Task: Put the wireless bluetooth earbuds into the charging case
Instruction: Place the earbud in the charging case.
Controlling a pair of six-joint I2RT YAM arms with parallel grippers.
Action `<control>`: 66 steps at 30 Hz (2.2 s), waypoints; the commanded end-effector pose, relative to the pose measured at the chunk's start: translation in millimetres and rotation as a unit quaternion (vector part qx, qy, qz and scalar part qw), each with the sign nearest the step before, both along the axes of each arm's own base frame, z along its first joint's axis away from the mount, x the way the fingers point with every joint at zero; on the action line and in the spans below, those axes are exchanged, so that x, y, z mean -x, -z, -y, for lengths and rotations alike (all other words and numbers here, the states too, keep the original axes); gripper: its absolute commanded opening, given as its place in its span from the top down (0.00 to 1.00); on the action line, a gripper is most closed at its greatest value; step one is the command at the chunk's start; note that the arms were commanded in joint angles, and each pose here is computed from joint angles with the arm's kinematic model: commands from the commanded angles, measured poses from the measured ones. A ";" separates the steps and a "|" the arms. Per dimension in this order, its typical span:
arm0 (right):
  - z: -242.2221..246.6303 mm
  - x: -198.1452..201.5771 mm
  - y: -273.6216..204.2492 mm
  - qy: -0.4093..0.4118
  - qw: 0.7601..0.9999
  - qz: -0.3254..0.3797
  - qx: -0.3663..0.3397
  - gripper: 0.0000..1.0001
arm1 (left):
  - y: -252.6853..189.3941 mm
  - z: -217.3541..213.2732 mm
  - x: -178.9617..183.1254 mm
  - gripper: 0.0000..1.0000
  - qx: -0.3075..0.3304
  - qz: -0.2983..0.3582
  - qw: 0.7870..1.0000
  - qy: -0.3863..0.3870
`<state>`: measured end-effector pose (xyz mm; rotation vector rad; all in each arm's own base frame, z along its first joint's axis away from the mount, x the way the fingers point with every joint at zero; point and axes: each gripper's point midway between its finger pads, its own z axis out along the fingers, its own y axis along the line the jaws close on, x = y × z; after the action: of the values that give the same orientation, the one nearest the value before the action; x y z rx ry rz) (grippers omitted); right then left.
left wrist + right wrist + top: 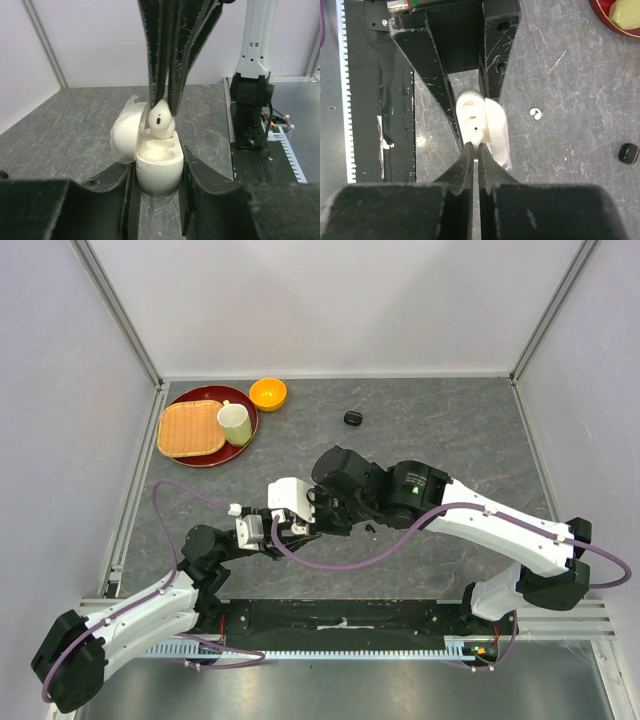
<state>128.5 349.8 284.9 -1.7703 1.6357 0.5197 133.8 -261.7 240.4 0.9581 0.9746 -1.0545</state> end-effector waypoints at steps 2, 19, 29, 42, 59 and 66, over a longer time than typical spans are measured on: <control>-9.6 -6.6 -16.7 -0.001 0.999 0.034 -0.018 1.00 | -23.2 5.5 10.8 0.98 0.013 0.018 0.999 0.038; -13.1 5.2 5.0 -0.022 0.999 0.020 0.015 1.00 | -24.3 8.7 8.8 0.98 0.010 0.013 0.999 0.042; -15.3 5.9 11.7 -0.026 0.999 0.022 0.032 0.89 | -26.3 8.0 9.4 0.98 0.012 0.017 0.999 0.042; -17.9 1.2 -7.6 -0.014 0.999 0.046 0.007 0.66 | -25.2 8.1 7.0 0.98 0.009 0.016 0.999 0.037; 6.8 -5.6 -103.2 0.050 0.973 0.109 -0.195 0.43 | -19.8 2.9 -8.8 0.98 0.013 -0.003 1.000 -0.014; 49.2 -45.0 -129.6 0.215 0.924 0.146 -0.280 0.25 | -24.1 -9.1 -20.4 0.98 0.039 -0.001 0.997 -0.066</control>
<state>139.3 318.7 381.9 -1.3153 1.3930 0.4946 146.6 -261.7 248.9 0.9050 1.0180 -1.0290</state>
